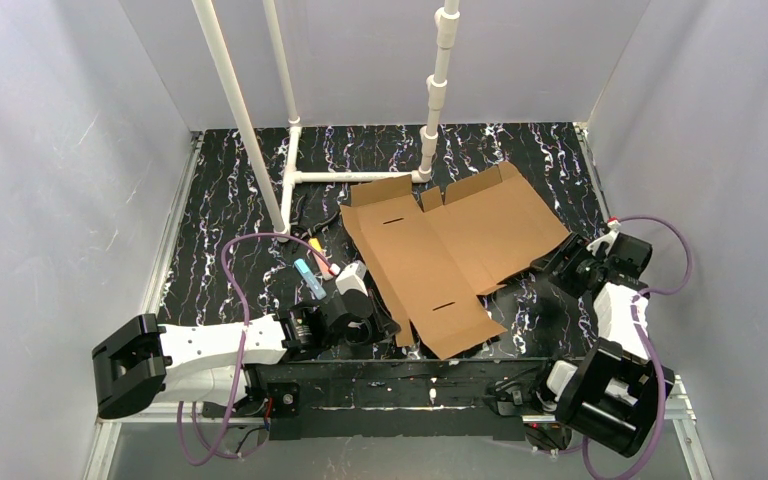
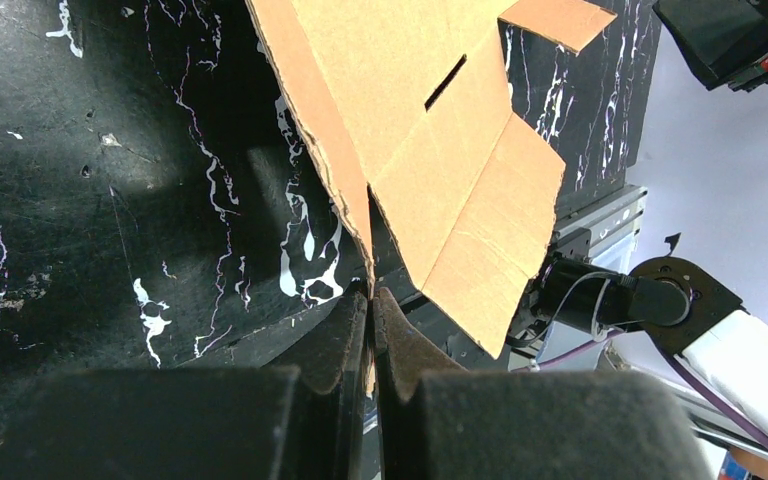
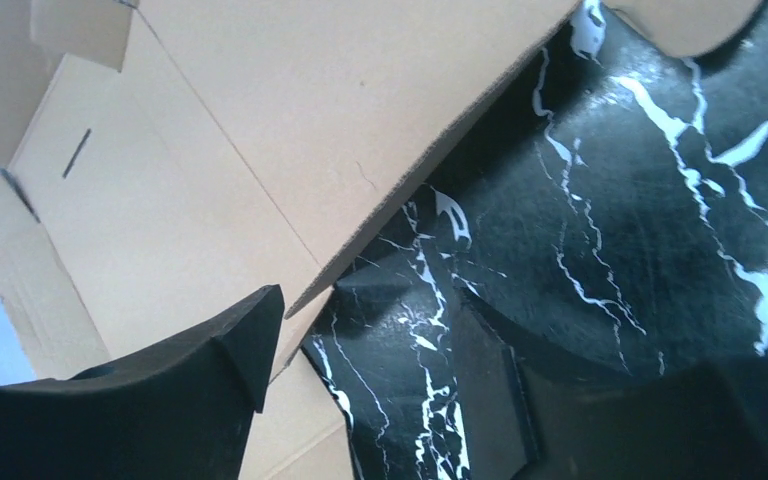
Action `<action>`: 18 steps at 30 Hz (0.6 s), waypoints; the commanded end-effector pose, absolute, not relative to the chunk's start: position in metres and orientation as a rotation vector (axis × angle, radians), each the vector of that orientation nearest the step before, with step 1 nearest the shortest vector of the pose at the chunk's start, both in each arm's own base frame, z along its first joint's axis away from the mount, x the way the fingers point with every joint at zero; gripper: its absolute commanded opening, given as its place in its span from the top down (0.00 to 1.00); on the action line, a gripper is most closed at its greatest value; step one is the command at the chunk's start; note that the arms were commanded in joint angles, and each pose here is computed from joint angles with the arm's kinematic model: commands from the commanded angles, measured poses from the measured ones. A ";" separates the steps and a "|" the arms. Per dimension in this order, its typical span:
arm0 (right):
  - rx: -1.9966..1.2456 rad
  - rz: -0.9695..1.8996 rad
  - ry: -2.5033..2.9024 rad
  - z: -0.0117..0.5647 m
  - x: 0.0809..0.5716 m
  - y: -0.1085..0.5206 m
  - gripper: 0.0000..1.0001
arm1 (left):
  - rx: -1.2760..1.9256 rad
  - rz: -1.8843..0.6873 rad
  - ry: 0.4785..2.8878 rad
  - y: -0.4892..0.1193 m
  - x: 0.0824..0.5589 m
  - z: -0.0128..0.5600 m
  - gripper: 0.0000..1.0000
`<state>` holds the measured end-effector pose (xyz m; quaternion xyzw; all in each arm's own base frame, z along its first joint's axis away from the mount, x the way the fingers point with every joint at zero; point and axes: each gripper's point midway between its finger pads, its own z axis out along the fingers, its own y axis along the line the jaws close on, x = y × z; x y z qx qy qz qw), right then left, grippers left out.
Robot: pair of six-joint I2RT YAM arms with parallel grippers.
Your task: Fold the paper box
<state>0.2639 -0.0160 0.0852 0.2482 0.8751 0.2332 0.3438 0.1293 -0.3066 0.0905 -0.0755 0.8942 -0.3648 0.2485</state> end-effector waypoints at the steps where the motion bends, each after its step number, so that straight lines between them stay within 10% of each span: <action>1: 0.540 0.687 2.179 0.101 0.286 -0.009 0.32 | -0.202 -1.019 2.385 -0.315 0.136 0.107 1.00; 12: 0.571 0.603 2.299 0.077 0.315 -0.001 0.36 | -0.196 -1.052 2.372 -0.318 0.134 0.109 1.00; 18: 0.631 0.549 2.282 0.073 0.324 -0.008 0.56 | -0.167 -1.085 2.361 -0.324 0.133 0.114 1.00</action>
